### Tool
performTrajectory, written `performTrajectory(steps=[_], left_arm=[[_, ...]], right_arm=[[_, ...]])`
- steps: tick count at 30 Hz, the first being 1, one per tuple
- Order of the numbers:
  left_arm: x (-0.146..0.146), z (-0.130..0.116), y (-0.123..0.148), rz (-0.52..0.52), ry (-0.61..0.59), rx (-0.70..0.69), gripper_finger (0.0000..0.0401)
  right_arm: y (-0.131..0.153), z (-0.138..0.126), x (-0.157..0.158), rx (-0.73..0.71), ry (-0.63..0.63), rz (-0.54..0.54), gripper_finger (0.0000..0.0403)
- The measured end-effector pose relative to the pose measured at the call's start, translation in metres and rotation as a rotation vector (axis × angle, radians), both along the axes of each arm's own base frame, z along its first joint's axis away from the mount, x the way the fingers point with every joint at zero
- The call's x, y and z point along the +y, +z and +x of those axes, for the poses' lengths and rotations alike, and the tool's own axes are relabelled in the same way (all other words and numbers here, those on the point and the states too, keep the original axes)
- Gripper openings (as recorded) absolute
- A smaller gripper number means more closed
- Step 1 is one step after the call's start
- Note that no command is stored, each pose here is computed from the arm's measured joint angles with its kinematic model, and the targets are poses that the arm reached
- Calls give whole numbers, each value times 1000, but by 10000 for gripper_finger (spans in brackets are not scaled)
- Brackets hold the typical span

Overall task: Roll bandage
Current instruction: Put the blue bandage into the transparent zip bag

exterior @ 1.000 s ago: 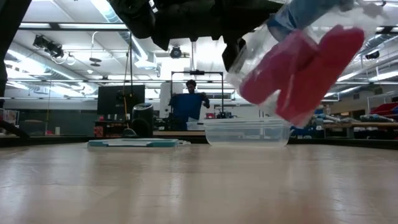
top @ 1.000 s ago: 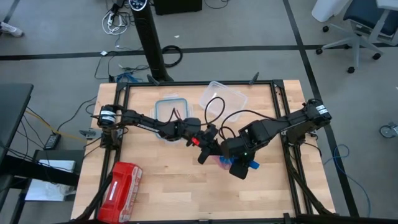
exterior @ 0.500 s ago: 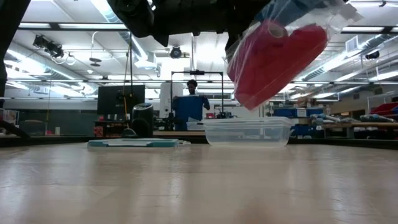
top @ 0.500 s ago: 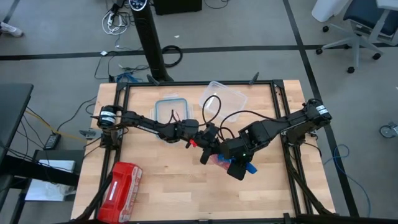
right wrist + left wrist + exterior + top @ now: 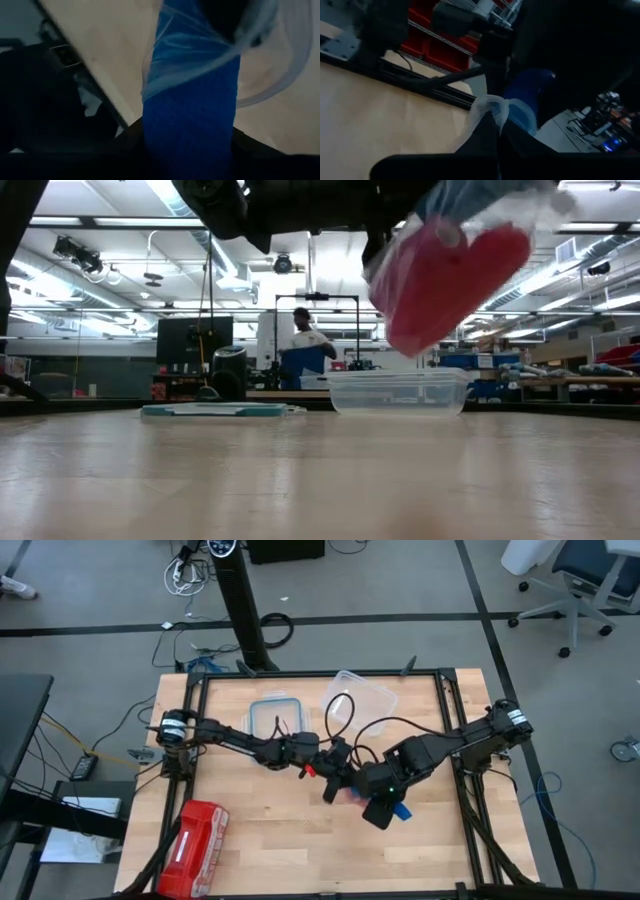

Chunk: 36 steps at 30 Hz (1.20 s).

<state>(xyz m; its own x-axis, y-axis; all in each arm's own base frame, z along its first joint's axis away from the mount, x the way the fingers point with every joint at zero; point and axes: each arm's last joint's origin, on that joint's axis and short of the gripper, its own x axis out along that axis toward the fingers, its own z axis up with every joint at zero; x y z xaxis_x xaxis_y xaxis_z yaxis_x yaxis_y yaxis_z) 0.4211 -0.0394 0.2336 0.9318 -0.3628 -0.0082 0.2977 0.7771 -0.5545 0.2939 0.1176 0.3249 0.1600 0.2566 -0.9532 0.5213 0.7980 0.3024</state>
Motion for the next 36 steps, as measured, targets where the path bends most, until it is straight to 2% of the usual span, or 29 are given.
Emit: performTrajectory(steps=[7,16,22,27,36], left_arm=[[-1,0,3,-7,12,-25,0],[-9,0,2,1,15,-16,0],[-19,-1,-3,21,25,15,0],[-27,4,-20,33,41,42,0],[-29,16,-54,-60,11,9,0]], right_arm=[[0,-4,9,37,-75,40,128],[18,-25,12,-16,-215,-37,127],[18,-26,11,-5,-218,-35,127],[17,-29,12,37,-209,-14,127],[15,-29,9,77,-191,17,127]])
